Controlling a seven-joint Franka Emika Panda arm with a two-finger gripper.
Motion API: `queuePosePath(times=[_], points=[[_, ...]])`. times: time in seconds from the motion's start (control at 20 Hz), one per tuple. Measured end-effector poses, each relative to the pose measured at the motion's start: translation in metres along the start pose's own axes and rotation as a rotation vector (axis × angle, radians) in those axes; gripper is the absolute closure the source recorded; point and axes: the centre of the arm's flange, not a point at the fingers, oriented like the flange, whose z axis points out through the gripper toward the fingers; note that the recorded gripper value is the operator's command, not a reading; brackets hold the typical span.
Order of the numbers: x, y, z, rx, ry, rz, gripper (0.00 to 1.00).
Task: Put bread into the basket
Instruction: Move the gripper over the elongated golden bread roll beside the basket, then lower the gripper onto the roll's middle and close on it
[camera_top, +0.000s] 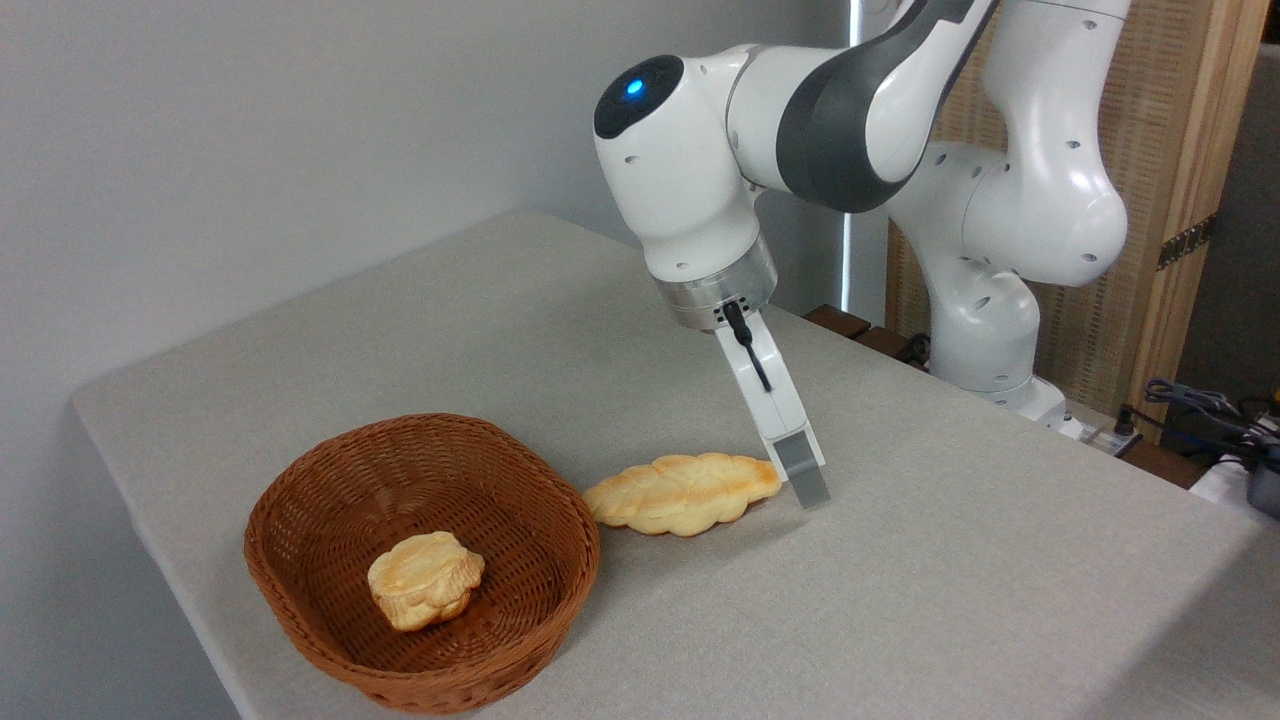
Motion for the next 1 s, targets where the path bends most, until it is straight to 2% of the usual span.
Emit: queuePosePath(times=[0.25,1.0], points=[[0.008,-0.003,-0.001,0.023,0.045,-0.003,0.0],[0.029,-0.009,-0.014,0.134,0.069,0.07,0.0]])
